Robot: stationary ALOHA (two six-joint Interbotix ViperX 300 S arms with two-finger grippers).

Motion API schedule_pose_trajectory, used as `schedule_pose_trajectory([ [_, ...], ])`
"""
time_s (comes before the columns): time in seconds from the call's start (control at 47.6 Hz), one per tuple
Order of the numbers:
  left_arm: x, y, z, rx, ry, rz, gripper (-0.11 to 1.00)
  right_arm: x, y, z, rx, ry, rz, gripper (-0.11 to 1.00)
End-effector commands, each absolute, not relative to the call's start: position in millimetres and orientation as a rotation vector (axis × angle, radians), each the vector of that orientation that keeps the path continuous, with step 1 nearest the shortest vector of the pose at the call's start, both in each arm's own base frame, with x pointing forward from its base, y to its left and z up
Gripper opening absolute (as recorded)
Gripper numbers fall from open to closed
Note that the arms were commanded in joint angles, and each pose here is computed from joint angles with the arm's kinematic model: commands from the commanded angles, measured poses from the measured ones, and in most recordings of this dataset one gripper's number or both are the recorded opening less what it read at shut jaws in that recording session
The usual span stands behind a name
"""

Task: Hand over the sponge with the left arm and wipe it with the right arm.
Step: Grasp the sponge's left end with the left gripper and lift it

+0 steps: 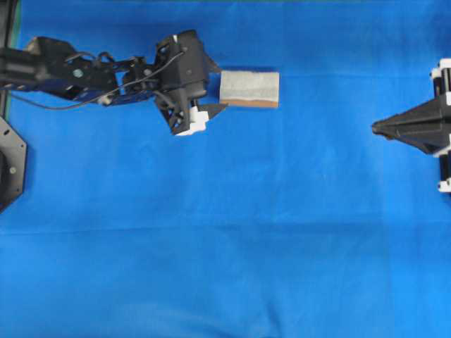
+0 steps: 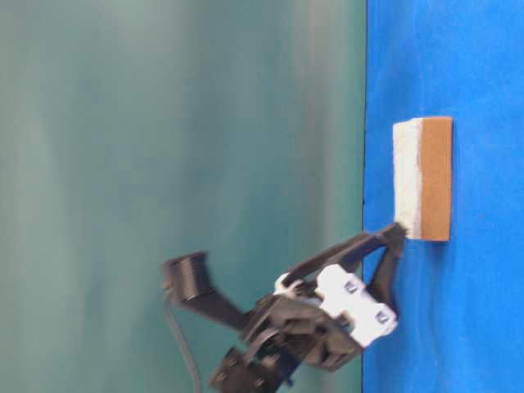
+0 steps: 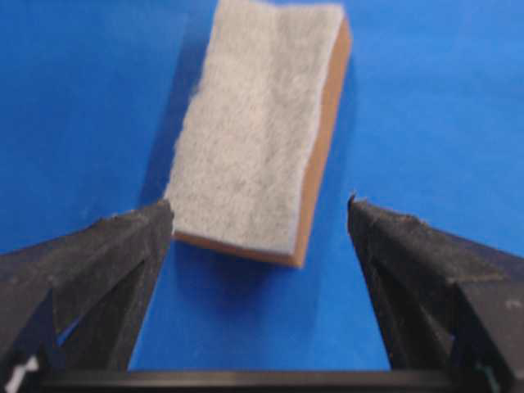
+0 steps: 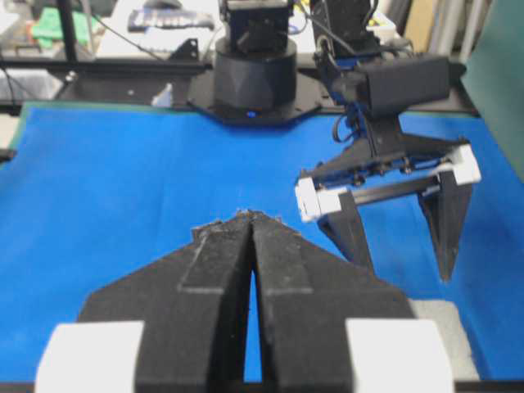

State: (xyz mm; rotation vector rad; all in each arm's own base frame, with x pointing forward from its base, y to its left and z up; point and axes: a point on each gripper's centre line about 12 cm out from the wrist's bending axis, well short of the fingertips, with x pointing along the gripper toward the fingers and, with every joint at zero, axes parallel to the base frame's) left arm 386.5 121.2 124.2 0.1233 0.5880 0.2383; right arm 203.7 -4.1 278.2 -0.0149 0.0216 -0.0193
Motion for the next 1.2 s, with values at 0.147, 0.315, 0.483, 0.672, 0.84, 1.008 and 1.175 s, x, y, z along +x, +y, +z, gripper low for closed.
schedule_pose_trajectory([
  [0.147,403.2,140.1,114.1,0.129,0.592,0.264,0.94,207.1,-8.0,283.0,-0.018,0.016,-0.037,0.00],
  [0.315,409.4,144.4,105.4,0.136,0.608,0.263,0.94,207.3,-8.0,282.7,-0.018,0.017,-0.037,0.00],
  [0.483,408.3,144.7,103.9,0.133,0.626,0.261,0.94,207.3,-8.0,282.7,-0.018,0.017,-0.037,0.00],
  [0.672,408.1,143.8,101.5,0.104,0.675,0.257,0.80,207.6,-8.0,282.4,-0.018,0.019,-0.037,0.00],
  [0.84,407.6,142.2,102.4,0.103,0.675,0.254,0.40,208.4,-8.0,280.5,-0.018,0.026,-0.037,0.00],
  [1.008,406.0,138.1,111.0,0.076,0.670,0.257,0.34,210.2,-8.1,277.9,-0.017,0.039,-0.037,0.00],
  [1.175,401.8,126.9,135.8,0.019,0.670,0.255,0.34,210.5,-8.4,278.0,-0.016,0.037,-0.039,0.00],
])
